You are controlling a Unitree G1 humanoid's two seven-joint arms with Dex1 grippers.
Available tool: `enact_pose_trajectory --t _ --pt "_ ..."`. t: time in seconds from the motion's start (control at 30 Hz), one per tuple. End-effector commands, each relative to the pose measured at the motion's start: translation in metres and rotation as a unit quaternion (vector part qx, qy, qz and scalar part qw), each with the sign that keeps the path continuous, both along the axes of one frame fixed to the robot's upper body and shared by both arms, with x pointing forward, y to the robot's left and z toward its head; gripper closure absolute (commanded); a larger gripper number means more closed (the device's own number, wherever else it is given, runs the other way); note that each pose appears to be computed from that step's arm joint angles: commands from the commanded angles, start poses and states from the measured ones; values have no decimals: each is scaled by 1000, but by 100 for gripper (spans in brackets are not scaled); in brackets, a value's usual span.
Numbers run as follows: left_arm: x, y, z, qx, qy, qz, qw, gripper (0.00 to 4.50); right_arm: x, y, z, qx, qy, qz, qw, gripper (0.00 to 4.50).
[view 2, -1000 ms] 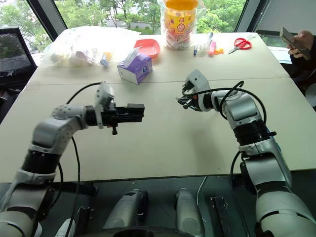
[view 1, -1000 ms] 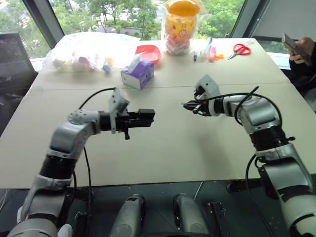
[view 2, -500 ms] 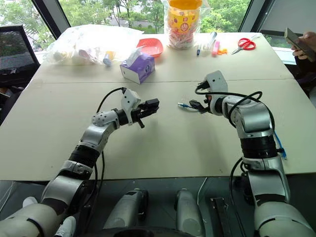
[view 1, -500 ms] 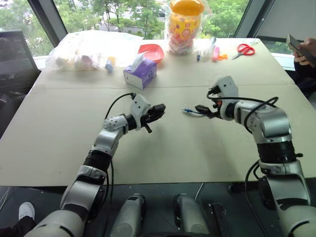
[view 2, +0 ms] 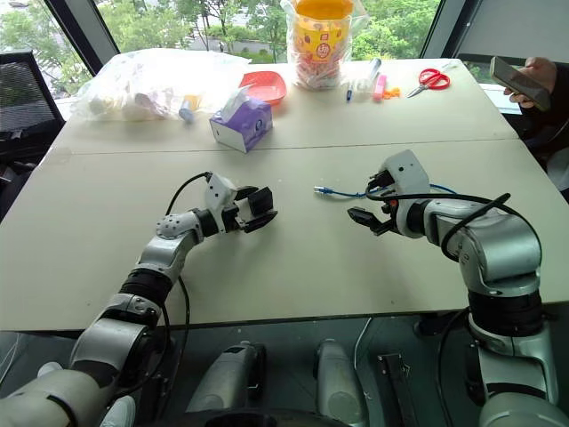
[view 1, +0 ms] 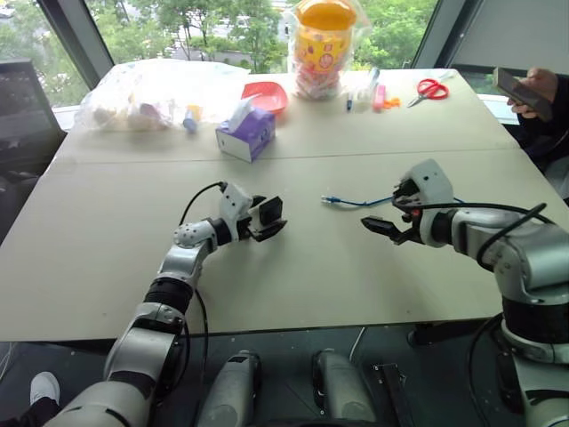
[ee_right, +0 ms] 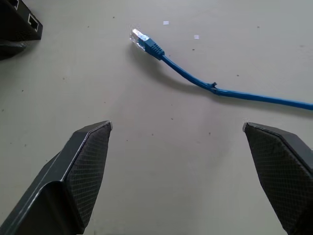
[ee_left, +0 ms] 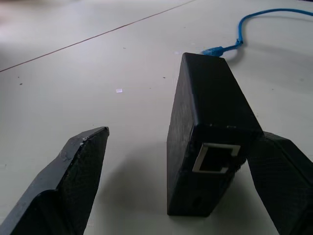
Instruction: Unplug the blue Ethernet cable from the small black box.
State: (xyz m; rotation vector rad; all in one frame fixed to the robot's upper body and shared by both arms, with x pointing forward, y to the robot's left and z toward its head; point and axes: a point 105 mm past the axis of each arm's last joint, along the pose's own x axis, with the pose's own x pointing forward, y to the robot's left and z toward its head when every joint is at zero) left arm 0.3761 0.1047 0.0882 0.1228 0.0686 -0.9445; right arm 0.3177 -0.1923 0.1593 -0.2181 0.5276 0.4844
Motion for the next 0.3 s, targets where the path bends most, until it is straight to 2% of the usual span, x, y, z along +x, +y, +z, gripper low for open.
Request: enact_pose_trajectory --t 0.03,0.3 --pt "-13 19 16 -11 14 -15 1000 2 -9 4 12 -3 -19 35 999 0" --pt "-47 36 54 8 29 -59 998 2 -24 10 15 -7 -20 101 995 0"
